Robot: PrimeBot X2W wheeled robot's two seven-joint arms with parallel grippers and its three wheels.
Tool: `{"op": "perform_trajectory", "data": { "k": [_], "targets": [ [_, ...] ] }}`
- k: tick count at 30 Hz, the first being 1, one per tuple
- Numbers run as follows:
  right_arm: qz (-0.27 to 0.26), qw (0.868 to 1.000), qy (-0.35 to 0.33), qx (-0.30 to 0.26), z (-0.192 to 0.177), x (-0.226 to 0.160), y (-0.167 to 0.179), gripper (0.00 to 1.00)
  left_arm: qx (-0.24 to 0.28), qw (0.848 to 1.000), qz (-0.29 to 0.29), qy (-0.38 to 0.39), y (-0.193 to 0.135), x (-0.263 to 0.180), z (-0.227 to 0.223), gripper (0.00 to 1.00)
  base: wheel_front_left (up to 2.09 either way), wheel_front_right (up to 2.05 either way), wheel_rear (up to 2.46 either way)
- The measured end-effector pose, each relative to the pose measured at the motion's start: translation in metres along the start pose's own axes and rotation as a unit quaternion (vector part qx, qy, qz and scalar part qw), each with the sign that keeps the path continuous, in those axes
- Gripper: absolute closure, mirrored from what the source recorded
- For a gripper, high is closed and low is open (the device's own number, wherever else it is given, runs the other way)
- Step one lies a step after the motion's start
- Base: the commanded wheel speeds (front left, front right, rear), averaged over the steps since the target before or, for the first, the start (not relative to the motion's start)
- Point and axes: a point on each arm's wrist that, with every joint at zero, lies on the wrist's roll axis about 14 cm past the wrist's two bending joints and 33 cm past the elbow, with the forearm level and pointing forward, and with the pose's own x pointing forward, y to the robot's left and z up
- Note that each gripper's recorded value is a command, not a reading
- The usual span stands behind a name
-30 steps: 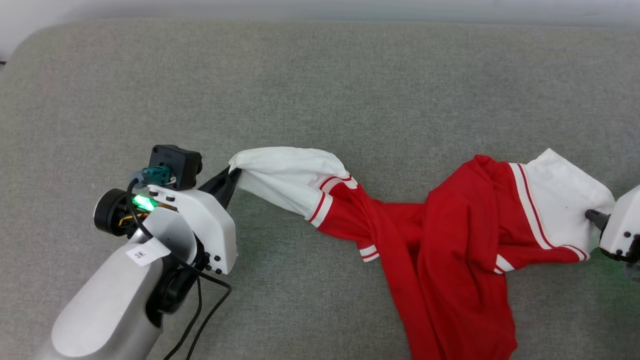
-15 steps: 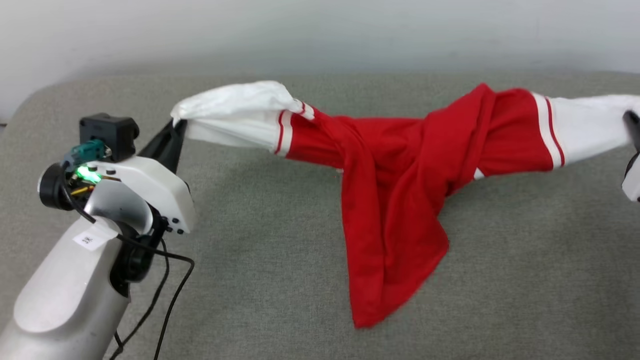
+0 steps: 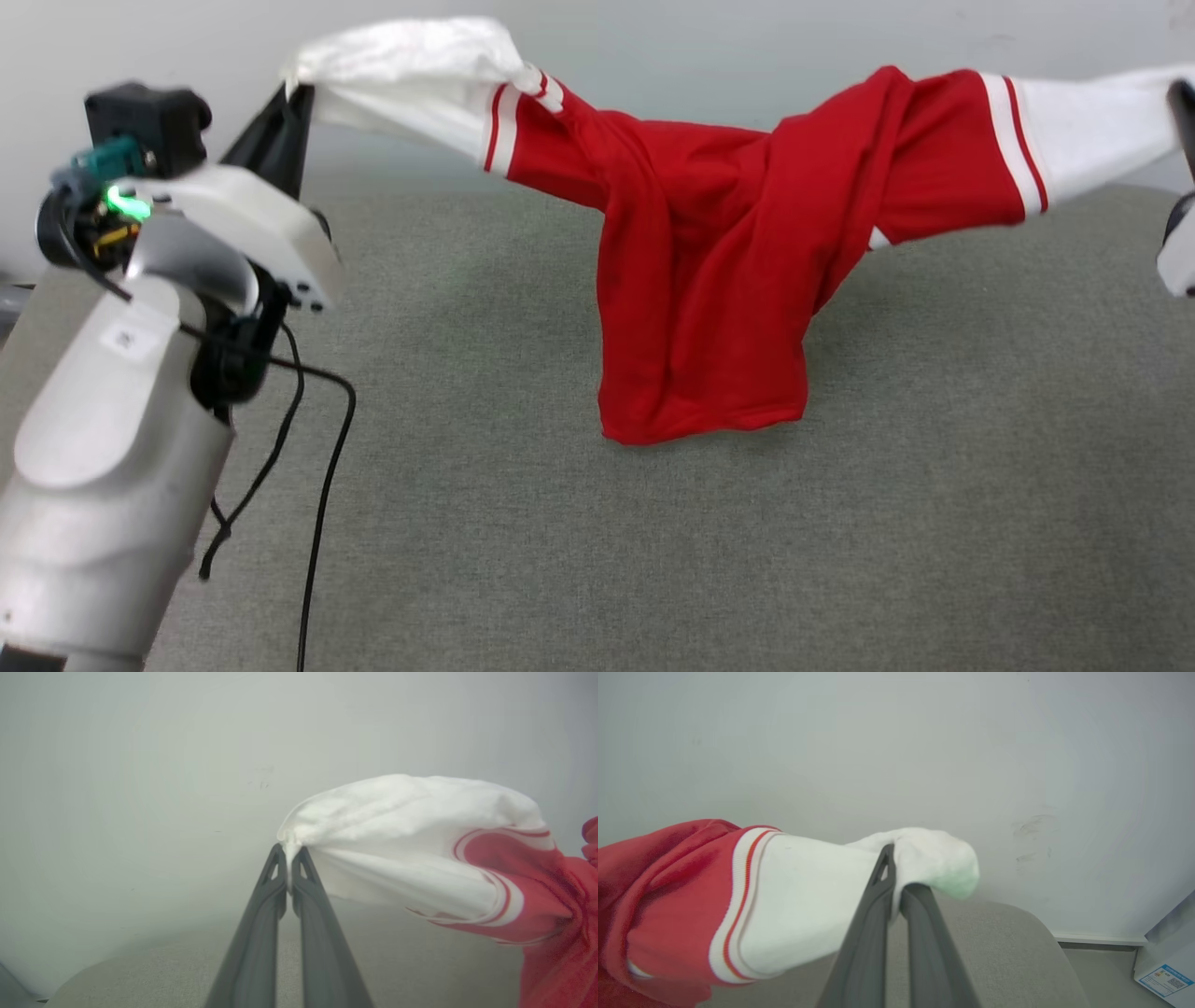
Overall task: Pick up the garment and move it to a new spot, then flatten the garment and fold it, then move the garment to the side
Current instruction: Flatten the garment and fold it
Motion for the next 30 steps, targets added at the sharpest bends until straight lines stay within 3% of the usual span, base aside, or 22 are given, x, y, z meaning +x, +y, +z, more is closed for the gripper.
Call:
{"op": "perform_trajectory", "data": {
  "k": [18, 25, 30],
  "targets": [
    [0.019, 0.993, -0.109, -0.028, 0.084, 0.107, 0.028, 1.00, 0.036, 0.993, 0.004, -0.113, 0.023, 0.123, 0.061, 1.00, 0.00, 0.00, 0.00],
    [0.021, 0.988, -0.149, -0.040, 0.092, 0.151, 0.034, 1.00, 0.023, 0.991, 0.011, -0.128, 0.034, 0.170, 0.041, 1.00, 0.00, 0.00, 0.00],
    [0.028, 0.992, -0.118, -0.036, 0.051, 0.183, 0.042, 1.00, 0.002, 0.996, 0.014, -0.089, 0.036, 0.192, -0.015, 1.00, 0.00, 0.00, 0.00]
  ]
}}
